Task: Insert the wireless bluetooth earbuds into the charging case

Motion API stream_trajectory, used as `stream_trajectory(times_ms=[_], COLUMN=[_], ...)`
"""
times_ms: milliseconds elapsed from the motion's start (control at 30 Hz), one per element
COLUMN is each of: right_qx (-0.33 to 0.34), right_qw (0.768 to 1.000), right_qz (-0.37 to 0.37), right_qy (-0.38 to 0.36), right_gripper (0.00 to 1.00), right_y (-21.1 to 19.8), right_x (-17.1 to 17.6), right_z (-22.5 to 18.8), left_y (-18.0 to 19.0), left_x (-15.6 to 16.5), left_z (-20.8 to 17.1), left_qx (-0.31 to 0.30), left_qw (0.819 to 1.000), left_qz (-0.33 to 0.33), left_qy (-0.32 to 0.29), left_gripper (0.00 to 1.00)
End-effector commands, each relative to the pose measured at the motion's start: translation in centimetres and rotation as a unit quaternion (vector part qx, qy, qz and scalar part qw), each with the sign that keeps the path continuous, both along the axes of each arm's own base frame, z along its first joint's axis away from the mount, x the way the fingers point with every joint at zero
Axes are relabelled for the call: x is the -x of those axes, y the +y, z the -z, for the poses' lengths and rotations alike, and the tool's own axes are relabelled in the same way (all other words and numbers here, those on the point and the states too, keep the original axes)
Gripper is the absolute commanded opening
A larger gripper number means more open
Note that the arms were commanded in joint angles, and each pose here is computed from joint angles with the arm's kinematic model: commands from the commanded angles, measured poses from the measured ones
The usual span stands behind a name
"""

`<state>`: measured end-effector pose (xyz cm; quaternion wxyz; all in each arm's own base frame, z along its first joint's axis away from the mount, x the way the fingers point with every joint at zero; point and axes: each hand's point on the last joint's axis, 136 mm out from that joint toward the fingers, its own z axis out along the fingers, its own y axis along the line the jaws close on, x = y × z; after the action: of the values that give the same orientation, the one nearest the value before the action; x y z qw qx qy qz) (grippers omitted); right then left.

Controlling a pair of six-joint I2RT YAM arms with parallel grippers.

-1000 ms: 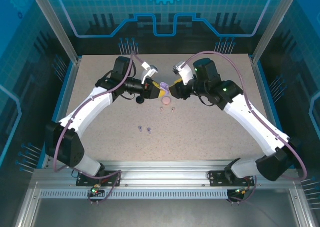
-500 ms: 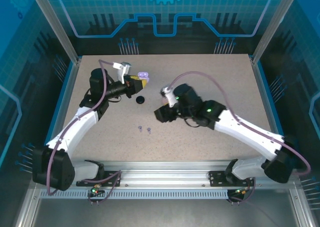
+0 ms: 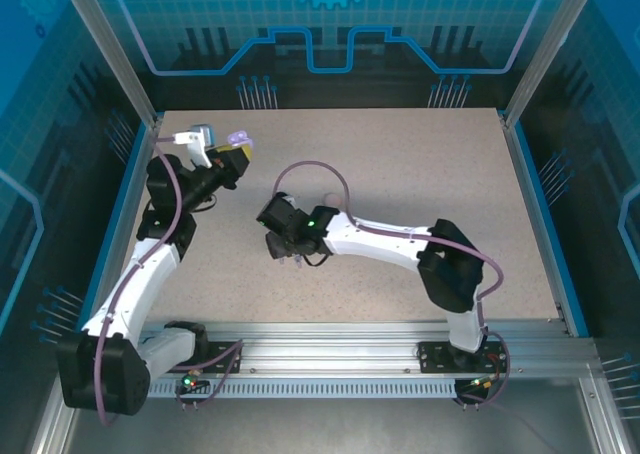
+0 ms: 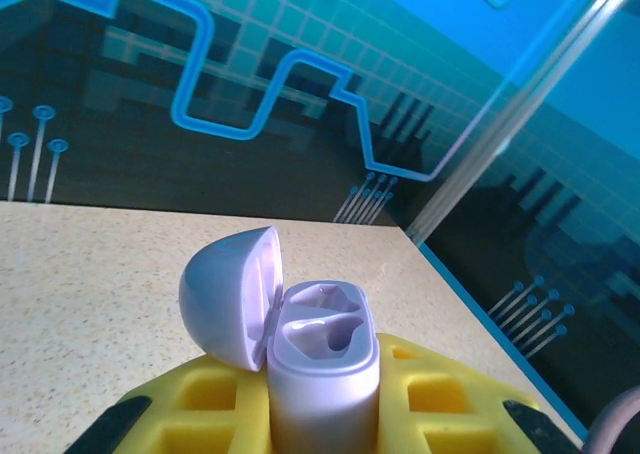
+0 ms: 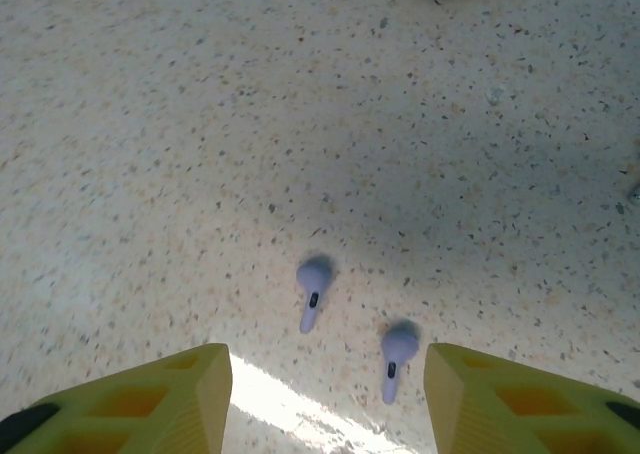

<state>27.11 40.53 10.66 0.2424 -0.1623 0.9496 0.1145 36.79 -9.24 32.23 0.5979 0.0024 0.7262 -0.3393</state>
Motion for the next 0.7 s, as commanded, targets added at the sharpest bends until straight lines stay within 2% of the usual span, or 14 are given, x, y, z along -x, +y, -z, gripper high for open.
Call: stream_trajectory(times_ms=[0, 300, 667], right_qx=[0.04, 0.08, 0.106], right_qw=[0.998, 0.993, 0.99], right_qz=[0.046, 0.081, 0.077], right_qy=[0.011, 0.041, 0.056], right_gripper=[0.52, 0.47, 0.45], right_y=[-0.3, 0.9, 2.0], right_x=[-0.3, -0.9, -0.5], right_z=[1.3, 4.5, 6.8], left_y=[2.3, 4.1, 4.5], left_x=[-0.1, -0.4, -0.6], left_z=[-0.8, -0.6, -0.7], left_qx=[0.033, 0.054, 0.06], left_qw=[0.998, 0.994, 0.994], left_qz=[-0.052, -0.09, -0.092], left_qy=[-0.009, -0.003, -0.006], left_gripper=[0.0, 0.0, 0.0])
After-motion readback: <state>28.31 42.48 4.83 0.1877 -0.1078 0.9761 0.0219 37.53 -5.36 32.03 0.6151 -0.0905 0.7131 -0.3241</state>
